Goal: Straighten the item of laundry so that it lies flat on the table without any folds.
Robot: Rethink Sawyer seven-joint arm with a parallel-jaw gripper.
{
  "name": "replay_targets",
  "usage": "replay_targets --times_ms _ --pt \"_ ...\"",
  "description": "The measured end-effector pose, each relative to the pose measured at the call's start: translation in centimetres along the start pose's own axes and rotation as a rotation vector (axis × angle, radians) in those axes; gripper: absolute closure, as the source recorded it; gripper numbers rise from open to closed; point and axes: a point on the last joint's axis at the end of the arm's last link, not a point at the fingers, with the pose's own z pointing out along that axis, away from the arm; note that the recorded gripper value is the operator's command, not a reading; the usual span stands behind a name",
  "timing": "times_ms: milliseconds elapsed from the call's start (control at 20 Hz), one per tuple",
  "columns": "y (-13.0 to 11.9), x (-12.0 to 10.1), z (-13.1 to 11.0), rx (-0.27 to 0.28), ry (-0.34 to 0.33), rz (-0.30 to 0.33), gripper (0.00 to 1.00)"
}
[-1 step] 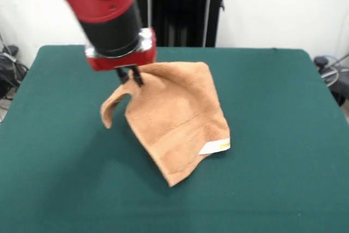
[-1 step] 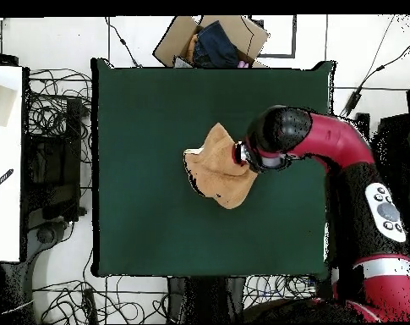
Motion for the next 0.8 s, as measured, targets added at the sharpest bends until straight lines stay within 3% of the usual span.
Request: replay_targets --times_ms 350,550,800 --pt "-3.1 -1.1 0.0 -0.019 0.061 0.027 1.0" --pt "-4.9 -2.2 0.0 -0.019 0.088 0.001 1.0" --pt "-7.6 -4.3 -0.3 -0.021 0.091 -0.088 1.0"
